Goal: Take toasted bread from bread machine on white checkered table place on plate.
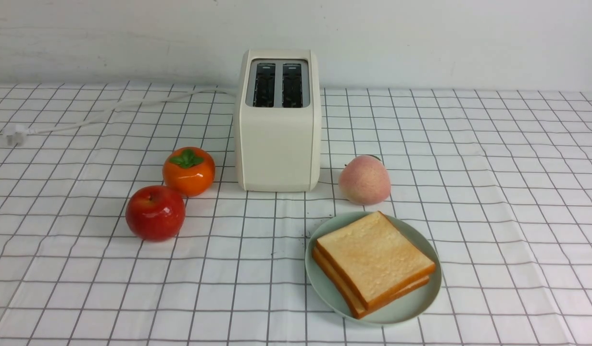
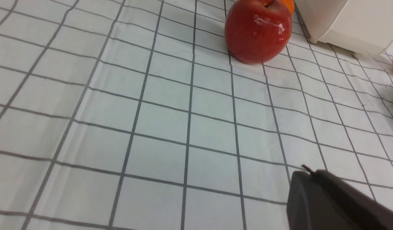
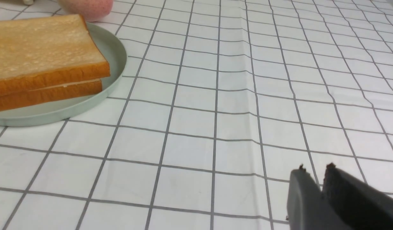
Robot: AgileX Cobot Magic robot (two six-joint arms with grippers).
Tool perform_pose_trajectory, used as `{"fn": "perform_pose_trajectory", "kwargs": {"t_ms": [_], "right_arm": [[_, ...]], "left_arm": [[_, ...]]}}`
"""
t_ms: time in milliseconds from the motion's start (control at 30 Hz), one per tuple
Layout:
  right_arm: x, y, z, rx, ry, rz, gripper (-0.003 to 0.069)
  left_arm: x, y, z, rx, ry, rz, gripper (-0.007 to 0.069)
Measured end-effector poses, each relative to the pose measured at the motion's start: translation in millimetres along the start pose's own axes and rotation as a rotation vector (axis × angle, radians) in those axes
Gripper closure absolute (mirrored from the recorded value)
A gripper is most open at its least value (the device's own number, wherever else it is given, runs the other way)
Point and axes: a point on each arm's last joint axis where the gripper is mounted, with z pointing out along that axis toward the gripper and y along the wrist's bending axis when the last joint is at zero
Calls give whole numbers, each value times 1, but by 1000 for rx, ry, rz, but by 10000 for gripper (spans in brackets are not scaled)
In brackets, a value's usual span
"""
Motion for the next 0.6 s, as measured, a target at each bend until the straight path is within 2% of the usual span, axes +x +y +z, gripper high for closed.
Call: {"fn": "perform_pose_trajectory", "kwargs": {"t_ms": [600], "right_arm": [[0,0,0,0,0,0,546]], "left_arm": [[0,0,0,0,0,0,622]]}}
